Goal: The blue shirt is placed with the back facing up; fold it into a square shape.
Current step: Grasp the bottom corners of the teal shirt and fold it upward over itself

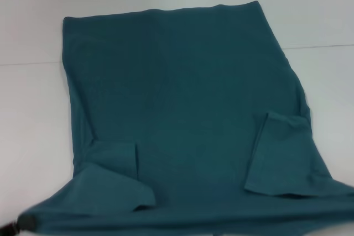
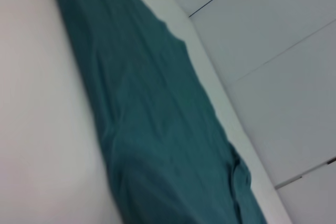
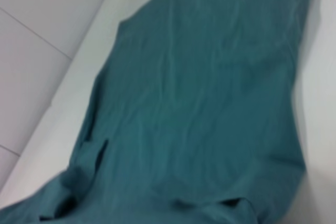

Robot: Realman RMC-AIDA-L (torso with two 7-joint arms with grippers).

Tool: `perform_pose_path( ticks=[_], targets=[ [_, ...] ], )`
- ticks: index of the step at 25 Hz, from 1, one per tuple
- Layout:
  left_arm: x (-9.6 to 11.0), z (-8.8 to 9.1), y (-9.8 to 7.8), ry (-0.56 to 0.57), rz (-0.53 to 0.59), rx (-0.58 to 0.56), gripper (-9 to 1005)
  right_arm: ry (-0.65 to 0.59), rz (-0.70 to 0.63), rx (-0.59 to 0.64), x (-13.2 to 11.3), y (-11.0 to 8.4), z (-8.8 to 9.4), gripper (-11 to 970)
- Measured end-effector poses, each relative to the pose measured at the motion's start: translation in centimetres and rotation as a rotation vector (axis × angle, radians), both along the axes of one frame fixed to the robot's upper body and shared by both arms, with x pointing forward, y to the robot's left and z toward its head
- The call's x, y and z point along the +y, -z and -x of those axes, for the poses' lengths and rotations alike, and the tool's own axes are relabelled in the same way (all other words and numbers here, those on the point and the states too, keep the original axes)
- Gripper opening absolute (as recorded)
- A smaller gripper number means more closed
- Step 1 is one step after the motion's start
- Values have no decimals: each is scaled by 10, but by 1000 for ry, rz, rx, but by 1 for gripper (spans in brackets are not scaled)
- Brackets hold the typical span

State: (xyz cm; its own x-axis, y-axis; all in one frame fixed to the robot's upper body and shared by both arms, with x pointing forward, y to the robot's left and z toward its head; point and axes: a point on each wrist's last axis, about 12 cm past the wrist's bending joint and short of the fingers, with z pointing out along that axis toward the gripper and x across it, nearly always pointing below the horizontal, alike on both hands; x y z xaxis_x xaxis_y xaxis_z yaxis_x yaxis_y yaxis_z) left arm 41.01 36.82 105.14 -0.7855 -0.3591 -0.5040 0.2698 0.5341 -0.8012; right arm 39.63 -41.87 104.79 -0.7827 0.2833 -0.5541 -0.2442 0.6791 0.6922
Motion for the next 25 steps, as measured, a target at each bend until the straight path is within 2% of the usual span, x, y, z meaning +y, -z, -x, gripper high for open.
perform_pose_path(
  ticks=[5,10,14,18,25],
  targets=[
    [-5,-39,-14,12,21,-71,15,-2,-22,-60,4,-17,-40,70],
    [-12,-94,-36,7,13,-153,15,-20,-9,-120,15,-36,-88,70],
    [-19,-135,-51,-27,-5,-204,15,16,51,-183,23,-49,-130,70],
    [-27,-165,-61,-75,-46,-238,15,67,106,-252,35,-60,-166,71],
    [-36,-198,-62,-186,-142,-292,15,99,223,-324,68,-67,-218,71]
  ],
)
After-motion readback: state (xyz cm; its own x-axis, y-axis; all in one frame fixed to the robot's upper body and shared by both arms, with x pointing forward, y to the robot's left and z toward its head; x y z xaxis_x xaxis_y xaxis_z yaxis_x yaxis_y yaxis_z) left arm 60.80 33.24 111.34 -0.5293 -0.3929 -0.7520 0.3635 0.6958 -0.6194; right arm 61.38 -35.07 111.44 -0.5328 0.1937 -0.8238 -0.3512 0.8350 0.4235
